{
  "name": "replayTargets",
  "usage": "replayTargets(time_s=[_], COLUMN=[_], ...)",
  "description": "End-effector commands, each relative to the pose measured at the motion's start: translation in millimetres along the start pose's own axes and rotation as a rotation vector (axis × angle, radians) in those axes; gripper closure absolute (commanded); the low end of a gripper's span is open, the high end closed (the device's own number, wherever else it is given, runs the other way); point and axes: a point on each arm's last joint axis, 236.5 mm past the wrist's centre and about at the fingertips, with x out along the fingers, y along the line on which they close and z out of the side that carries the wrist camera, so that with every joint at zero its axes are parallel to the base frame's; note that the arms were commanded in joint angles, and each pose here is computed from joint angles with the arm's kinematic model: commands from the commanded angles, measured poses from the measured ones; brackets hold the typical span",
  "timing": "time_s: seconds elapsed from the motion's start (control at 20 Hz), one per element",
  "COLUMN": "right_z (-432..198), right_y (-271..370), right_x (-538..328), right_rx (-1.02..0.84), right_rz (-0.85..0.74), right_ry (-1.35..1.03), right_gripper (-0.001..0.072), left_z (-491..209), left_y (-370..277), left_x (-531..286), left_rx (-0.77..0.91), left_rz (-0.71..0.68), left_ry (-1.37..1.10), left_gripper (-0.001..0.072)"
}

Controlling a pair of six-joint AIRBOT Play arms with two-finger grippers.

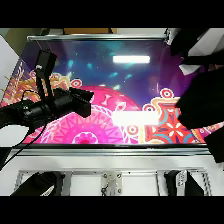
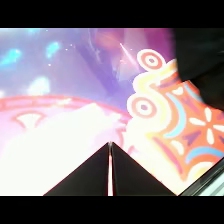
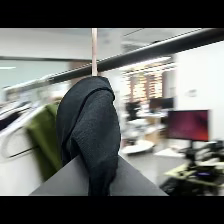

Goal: Fold the clothes and pants, and hang the long-sleeved shirts on hangers.

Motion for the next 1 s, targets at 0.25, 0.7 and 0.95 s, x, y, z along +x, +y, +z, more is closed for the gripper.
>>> replayTargets(time_s=[0.25,0.7,0.95], right_z=[63,55,33], right_y=[-73,-107,-129], right_x=[21,17,4], right_rx=[-0.172,-0.213,-0.119], right_rz=[-0.321,-0.447,-0.532], right_ry=[-0.108,-0.087,-0.047], right_gripper=[0.0701,0.0700,0.0700], left_z=[-3,-3,-3], left_y=[1,1,1], left_x=[0,1,0], left_rx=[-0.001,-0.001,0.000], left_rz=[0.001,0.001,0.002], left_ry=[0.013,0.013,0.012], left_gripper=[0.0687,0.0687,0.0687])
